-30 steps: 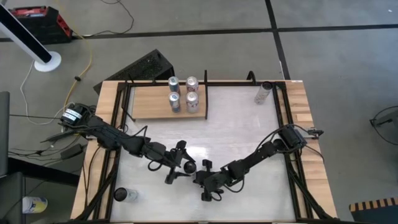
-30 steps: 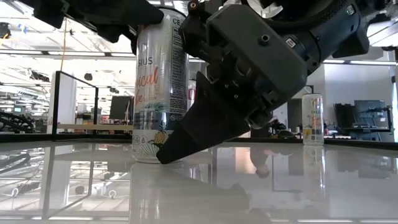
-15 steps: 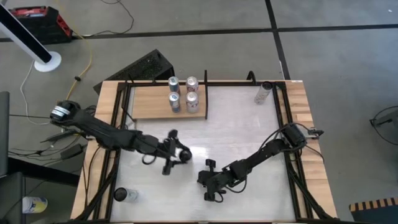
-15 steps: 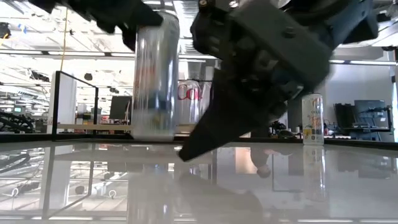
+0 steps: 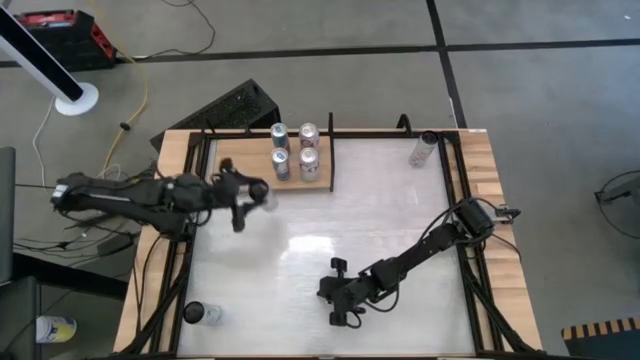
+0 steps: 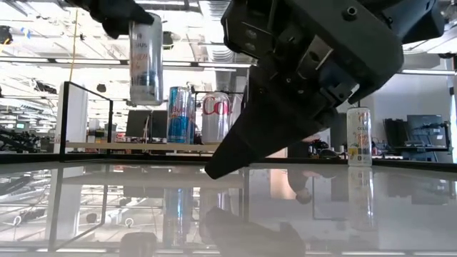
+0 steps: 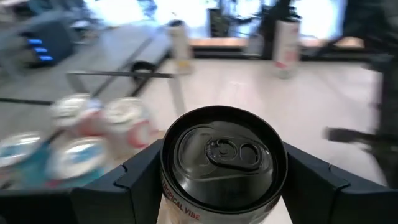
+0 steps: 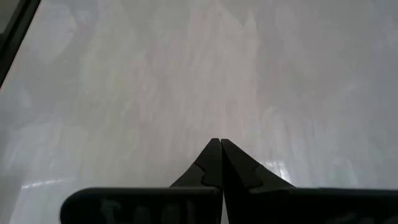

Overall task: Place canned beverage on shelf
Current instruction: Put the bottom orange soda can on the shelf, then put the orange soda can on the shelf

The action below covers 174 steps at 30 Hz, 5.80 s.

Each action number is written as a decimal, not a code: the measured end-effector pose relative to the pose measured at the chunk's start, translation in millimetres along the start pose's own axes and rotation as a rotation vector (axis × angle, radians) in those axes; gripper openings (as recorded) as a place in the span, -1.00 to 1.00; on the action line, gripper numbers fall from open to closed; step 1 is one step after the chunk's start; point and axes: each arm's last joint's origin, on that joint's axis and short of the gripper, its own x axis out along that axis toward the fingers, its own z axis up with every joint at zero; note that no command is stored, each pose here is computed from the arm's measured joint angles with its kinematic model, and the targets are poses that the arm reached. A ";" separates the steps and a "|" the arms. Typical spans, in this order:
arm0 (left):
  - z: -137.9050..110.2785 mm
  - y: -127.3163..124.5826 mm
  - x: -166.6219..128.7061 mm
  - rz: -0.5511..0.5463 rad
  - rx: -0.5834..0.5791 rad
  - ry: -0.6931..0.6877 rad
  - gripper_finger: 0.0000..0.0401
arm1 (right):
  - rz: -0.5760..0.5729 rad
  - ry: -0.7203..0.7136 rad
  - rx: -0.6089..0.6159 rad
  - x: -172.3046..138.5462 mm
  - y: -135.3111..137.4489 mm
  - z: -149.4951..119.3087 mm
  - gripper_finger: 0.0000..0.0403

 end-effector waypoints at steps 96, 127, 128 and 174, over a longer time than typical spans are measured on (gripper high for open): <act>30.9 160.8 16.7 -0.036 -0.132 -0.065 0.78 | 0.054 0.045 -0.018 -10.4 -40.5 31.6 -0.87; 43.0 68.1 13.2 -0.255 -0.020 0.003 0.78 | -1.204 0.138 0.614 -278.6 -266.0 58.5 -0.53; 42.2 68.1 13.2 -0.256 -0.016 0.011 0.78 | -1.226 0.149 0.634 -281.4 -272.1 56.7 -0.47; 35.7 64.9 13.6 -0.332 -0.060 0.074 0.78 | -1.060 0.013 0.750 -253.4 -306.5 -19.1 0.27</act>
